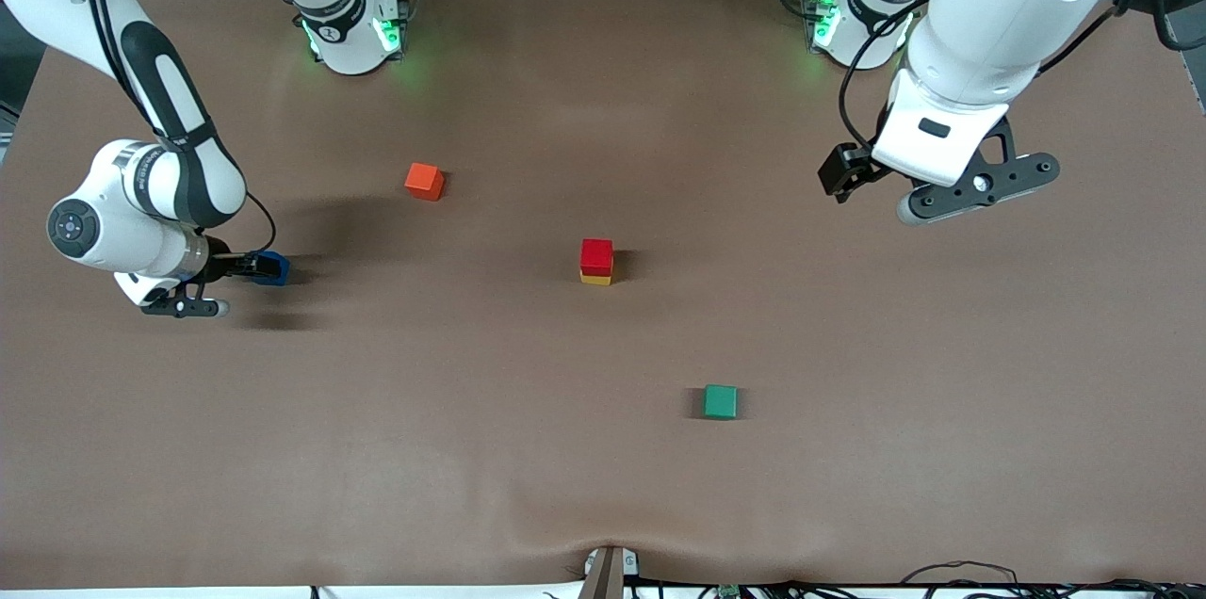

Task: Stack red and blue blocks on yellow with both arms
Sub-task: 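Raise the left gripper away while the right gripper reaches the blue cube, then close the right gripper on the blue cube and lift it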

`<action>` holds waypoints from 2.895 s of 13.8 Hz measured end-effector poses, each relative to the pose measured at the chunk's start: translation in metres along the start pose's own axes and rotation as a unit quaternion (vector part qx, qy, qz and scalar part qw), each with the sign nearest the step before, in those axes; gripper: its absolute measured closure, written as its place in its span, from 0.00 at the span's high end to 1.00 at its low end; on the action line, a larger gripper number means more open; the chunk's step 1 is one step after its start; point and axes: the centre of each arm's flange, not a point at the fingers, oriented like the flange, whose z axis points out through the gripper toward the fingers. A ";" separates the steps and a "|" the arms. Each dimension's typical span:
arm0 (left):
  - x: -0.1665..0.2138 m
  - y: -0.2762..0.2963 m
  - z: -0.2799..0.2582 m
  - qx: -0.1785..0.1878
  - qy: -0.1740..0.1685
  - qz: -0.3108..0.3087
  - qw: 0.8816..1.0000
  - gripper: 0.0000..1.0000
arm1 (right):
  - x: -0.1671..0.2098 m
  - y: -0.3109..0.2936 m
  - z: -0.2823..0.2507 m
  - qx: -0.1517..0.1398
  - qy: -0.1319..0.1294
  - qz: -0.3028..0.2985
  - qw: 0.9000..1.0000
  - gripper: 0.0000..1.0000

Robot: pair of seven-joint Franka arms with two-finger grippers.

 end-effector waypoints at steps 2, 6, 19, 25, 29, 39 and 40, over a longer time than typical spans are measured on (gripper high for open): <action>0.005 -0.008 -0.001 0.000 0.000 0.005 1.000 1.00 | -0.001 0.000 0.002 0.000 -0.002 -0.005 1.000 0.75; 0.012 -0.032 -0.011 -0.004 0.007 0.024 1.000 1.00 | -0.002 0.005 0.004 0.010 -0.002 -0.039 0.999 0.56; 0.023 -0.055 -0.017 -0.009 0.015 0.038 0.999 1.00 | 0.015 -0.012 -0.039 0.042 -0.038 -0.081 0.995 0.56; 0.033 -0.069 -0.016 -0.011 0.019 0.040 0.999 1.00 | 0.018 -0.020 -0.104 0.047 -0.027 -0.089 0.995 0.56; 0.038 -0.077 -0.013 -0.010 0.016 0.033 0.999 1.00 | 0.020 -0.021 -0.160 0.050 -0.028 -0.094 0.994 0.56; 0.044 -0.082 -0.007 -0.013 0.022 0.027 0.999 1.00 | -0.010 -0.051 -0.291 0.056 -0.017 -0.094 0.994 0.56; 0.045 -0.083 -0.007 -0.013 0.022 0.025 0.999 1.00 | -0.011 -0.061 -0.303 0.055 -0.016 -0.092 0.994 0.56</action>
